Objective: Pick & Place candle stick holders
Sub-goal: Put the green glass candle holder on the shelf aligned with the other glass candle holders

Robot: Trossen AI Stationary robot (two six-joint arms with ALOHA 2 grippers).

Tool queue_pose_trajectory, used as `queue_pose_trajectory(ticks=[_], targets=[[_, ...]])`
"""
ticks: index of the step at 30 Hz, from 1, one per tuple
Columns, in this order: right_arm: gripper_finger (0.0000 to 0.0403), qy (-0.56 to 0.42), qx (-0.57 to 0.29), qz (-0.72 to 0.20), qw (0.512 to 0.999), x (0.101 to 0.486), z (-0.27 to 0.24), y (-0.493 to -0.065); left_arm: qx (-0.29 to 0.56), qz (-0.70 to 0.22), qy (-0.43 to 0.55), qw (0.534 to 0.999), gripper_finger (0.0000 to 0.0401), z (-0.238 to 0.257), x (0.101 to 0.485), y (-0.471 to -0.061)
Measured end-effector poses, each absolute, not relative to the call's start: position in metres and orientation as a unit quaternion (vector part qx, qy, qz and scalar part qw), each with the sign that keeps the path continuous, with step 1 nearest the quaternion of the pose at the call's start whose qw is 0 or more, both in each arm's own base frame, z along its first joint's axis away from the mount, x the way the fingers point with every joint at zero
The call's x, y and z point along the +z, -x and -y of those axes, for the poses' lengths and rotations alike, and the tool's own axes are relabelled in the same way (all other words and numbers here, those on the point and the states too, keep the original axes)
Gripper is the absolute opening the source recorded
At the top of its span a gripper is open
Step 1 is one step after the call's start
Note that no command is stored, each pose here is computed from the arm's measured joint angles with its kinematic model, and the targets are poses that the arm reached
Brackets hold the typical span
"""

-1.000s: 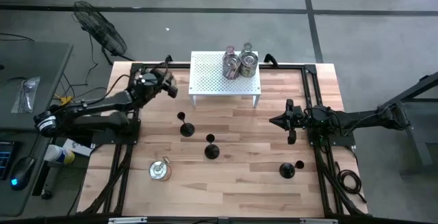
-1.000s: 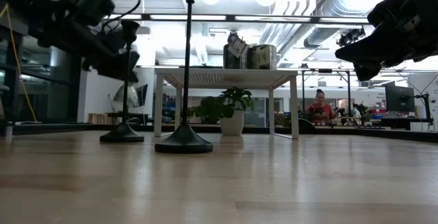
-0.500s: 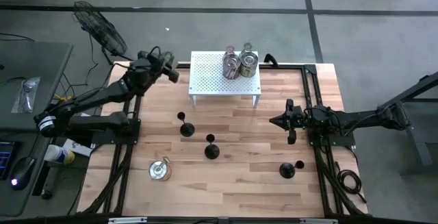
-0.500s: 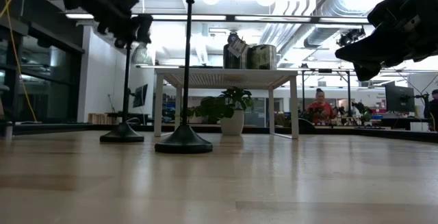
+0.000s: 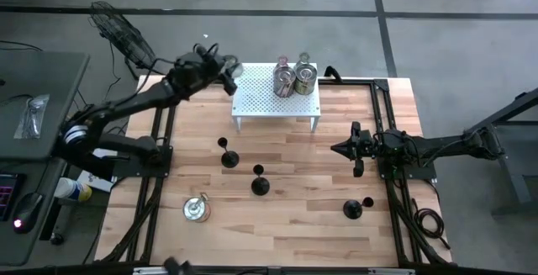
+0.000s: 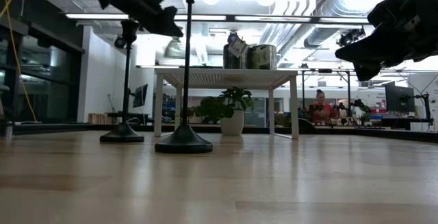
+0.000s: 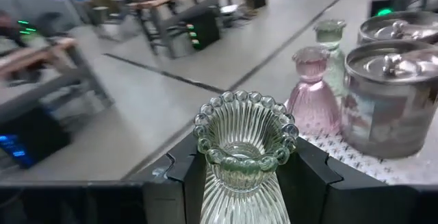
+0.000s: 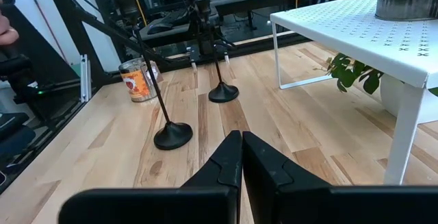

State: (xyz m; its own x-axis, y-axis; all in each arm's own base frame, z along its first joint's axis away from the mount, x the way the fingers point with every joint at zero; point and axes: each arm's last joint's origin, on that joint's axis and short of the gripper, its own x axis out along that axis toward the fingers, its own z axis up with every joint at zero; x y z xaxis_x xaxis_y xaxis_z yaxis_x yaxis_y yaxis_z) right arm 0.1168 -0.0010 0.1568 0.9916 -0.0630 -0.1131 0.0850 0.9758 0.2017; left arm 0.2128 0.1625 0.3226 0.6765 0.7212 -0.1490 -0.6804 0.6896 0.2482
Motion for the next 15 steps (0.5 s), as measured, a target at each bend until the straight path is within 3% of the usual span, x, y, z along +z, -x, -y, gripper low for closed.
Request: queue_pose_trajectory(ticks=[15], targets=[[0.0004, -0.104, -0.038, -0.053, 0.992, 0.157, 0.001, -0.117, 0.238, -0.093, -0.03, 0.966, 0.0139, -0.219, 0.303, -0.228]])
